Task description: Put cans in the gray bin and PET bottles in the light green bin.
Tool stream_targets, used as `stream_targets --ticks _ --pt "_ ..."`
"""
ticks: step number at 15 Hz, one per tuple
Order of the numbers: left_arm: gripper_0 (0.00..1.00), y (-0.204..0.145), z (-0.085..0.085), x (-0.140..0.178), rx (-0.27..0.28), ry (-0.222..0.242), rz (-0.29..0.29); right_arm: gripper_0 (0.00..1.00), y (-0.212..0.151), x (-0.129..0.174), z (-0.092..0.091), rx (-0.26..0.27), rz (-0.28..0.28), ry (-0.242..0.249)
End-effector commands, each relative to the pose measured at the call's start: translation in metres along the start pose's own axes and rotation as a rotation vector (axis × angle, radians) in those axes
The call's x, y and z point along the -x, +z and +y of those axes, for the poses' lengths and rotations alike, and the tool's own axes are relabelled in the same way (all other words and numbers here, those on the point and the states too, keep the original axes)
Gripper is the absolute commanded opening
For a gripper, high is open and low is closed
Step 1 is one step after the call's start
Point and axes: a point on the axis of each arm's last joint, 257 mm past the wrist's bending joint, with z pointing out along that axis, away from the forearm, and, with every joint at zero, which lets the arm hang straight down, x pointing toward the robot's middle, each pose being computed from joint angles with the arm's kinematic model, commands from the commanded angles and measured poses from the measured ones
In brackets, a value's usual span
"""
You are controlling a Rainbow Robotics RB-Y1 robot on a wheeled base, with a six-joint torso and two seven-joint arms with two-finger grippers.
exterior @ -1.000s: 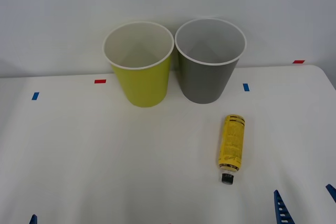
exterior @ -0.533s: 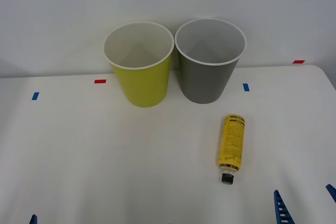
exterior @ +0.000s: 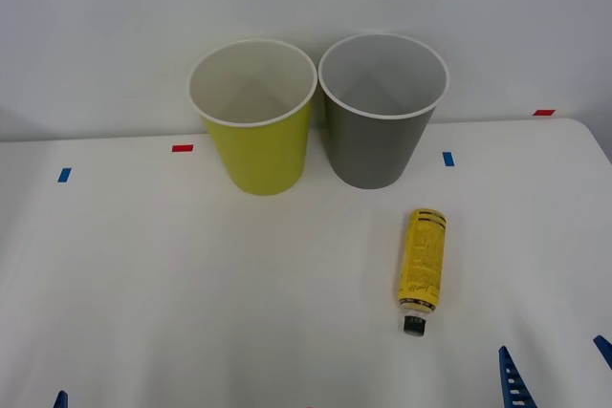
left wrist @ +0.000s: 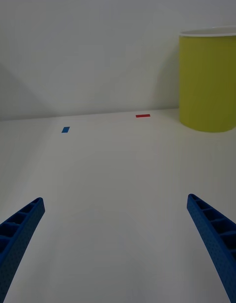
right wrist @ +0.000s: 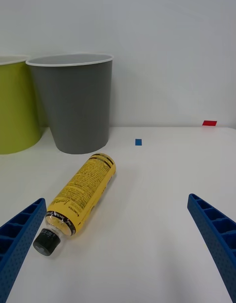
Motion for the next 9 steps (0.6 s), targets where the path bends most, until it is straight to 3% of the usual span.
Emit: stream_targets --ticks 1,3,9 --pt "1.00 0.000 0.000 0.000 0.000 0.000 0.000 1.00 0.000 0.000 0.000 0.000 0.000 0.000" --pt "1.00 0.000 0.000 0.000 0.000 0.000 0.000 1.00 -0.002 -0.025 -0.004 -0.017 0.049 0.004" --pt "1.00 0.000 0.000 0.000 0.000 0.000 0.000 1.00 0.004 -0.017 0.005 0.005 0.007 -0.007"
